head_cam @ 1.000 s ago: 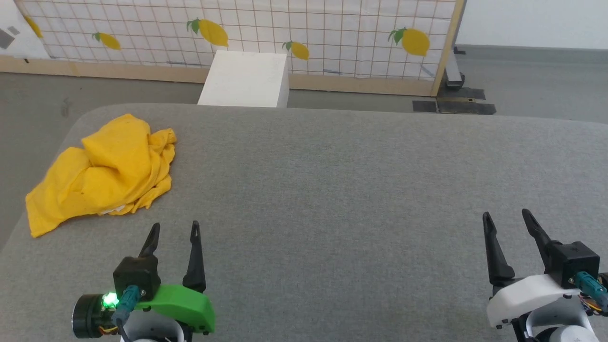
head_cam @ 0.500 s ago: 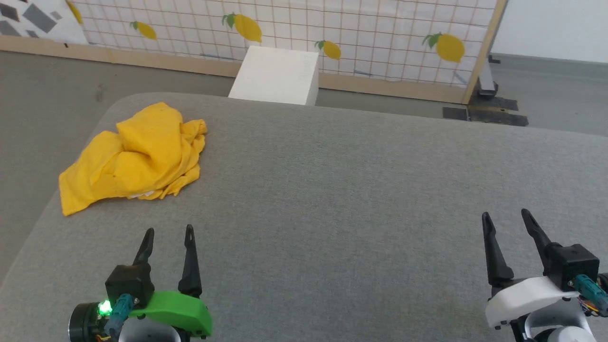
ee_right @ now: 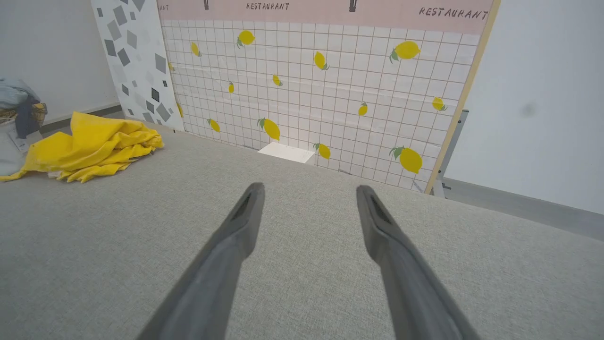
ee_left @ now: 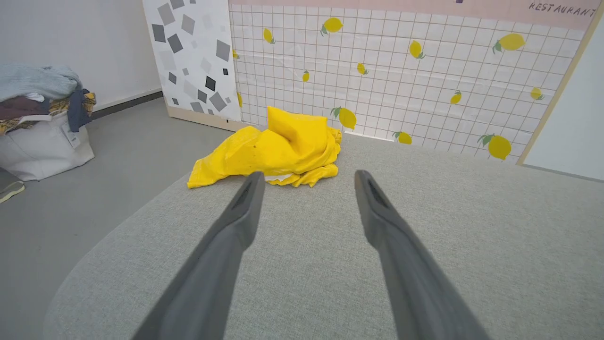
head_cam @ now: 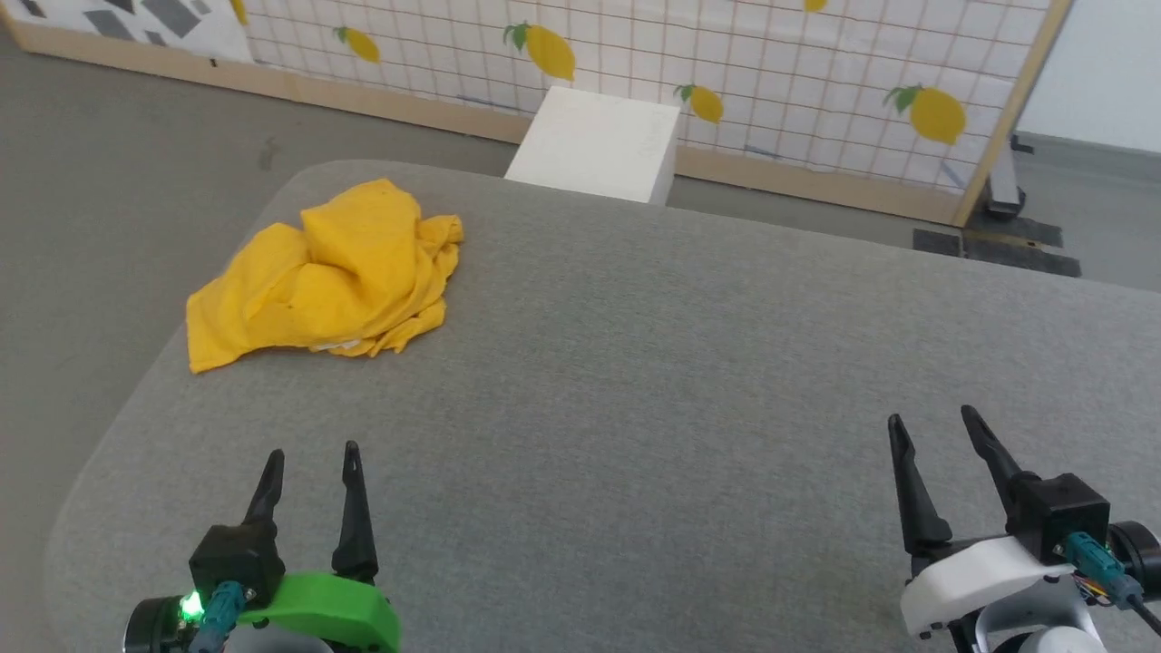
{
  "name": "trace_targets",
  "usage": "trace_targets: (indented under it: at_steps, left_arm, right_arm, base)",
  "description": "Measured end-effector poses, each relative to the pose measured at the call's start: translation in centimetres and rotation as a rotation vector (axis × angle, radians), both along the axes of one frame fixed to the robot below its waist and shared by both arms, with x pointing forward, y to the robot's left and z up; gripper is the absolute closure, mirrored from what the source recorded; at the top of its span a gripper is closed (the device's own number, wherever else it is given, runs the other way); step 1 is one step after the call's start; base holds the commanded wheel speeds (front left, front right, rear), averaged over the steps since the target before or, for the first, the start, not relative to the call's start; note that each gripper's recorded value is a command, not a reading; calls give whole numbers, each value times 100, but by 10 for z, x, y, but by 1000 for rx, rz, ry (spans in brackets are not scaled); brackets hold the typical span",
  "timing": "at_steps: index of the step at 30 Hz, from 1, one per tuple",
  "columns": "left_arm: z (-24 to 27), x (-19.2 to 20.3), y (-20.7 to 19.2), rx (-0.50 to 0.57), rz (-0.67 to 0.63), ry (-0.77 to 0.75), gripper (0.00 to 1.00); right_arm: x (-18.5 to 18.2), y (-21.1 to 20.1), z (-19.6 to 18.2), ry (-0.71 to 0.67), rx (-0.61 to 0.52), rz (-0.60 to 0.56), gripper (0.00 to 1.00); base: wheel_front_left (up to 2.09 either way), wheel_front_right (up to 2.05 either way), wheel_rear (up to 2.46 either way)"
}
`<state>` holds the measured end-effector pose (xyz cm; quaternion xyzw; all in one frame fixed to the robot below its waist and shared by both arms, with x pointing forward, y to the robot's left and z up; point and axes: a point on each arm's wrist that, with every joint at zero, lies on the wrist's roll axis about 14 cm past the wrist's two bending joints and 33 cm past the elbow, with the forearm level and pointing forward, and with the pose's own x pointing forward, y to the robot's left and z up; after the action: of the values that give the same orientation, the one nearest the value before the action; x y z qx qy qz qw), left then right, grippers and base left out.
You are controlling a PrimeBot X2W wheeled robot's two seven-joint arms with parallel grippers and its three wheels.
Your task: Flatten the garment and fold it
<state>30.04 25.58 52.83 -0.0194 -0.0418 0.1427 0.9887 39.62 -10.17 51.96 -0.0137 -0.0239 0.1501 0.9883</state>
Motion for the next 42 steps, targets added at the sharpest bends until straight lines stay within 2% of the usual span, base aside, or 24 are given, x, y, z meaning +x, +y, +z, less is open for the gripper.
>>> trace_targets:
  at_steps: [24, 42]
  left_arm:
    - [-3, -74, 48, -15, 224, -38, 0]
    - [-3, -116, 67, -46, 344, -84, 0]
  right_arm:
    - [-1, 88, -3, -1, 26, 250, 0]
    - [-8, 130, -3, -10, 35, 369, 0]
  base:
    - [0, 0, 0]
    - [0, 0, 0]
